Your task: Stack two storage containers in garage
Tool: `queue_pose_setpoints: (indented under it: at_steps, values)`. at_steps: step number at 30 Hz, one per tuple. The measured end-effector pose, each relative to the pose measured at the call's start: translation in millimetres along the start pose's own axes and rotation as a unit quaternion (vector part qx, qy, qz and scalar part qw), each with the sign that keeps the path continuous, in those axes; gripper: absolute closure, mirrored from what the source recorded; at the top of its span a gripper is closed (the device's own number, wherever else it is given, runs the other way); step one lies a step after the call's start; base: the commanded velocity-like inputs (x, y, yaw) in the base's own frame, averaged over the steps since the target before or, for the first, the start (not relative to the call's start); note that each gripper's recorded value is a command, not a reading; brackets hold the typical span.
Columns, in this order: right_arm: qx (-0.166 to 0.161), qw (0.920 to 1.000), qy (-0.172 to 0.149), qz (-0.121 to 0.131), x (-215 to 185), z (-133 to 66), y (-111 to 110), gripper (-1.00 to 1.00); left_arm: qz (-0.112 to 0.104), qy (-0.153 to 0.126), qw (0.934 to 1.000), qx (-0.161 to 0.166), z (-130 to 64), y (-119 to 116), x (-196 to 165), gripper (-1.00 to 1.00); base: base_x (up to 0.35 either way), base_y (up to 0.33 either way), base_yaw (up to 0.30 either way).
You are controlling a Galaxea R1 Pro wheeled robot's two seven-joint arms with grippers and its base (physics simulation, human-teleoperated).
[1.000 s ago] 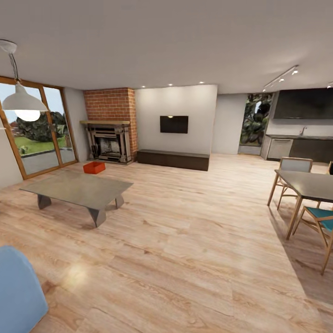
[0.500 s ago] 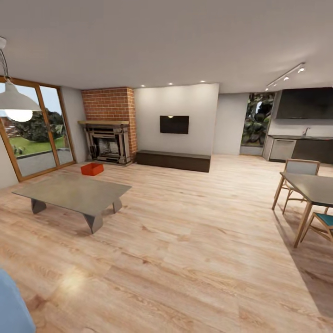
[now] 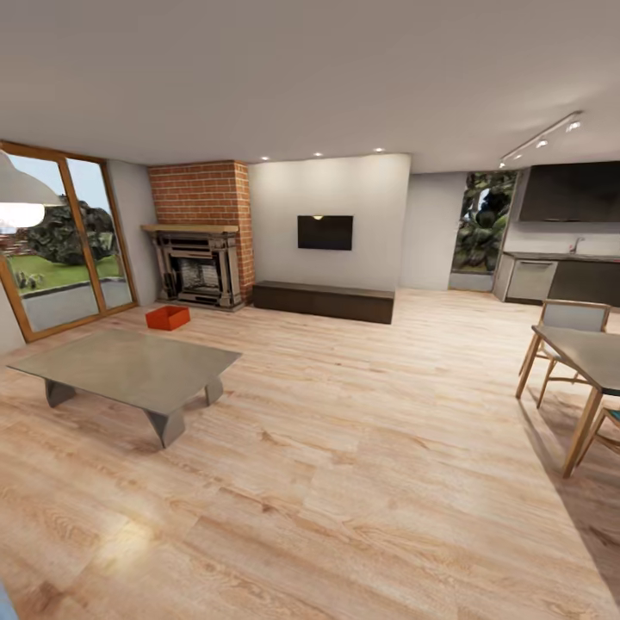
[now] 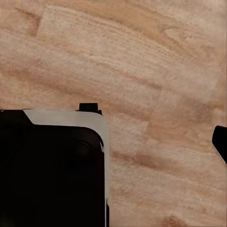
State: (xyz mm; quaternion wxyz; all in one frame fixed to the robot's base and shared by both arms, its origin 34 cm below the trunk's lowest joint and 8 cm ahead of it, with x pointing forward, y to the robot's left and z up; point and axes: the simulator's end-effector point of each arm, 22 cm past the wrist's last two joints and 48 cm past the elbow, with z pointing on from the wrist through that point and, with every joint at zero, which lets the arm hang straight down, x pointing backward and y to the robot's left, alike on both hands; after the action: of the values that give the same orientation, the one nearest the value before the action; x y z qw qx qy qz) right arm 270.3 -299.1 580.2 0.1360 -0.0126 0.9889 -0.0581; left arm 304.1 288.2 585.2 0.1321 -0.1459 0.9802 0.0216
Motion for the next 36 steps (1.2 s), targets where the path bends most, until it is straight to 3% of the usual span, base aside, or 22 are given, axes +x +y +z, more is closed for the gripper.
queue_pose_setpoints:
  at_steps: [14, 36]
  values:
    - [0.0, 1.0, -0.001, 0.001, -0.2, 0.0, 0.0, -1.0, 0.0, -0.002, 1.0, 0.0, 0.0, 0.0, -0.7, -1.0, 0.324, 0.0, -0.177]
    - [0.0, 1.0, 0.001, -0.001, 0.3, 0.0, -0.2, -1.0, 0.0, -0.002, 1.0, 0.0, 0.0, 0.1, -0.9, -1.0, 0.324, 0.0, -0.008]
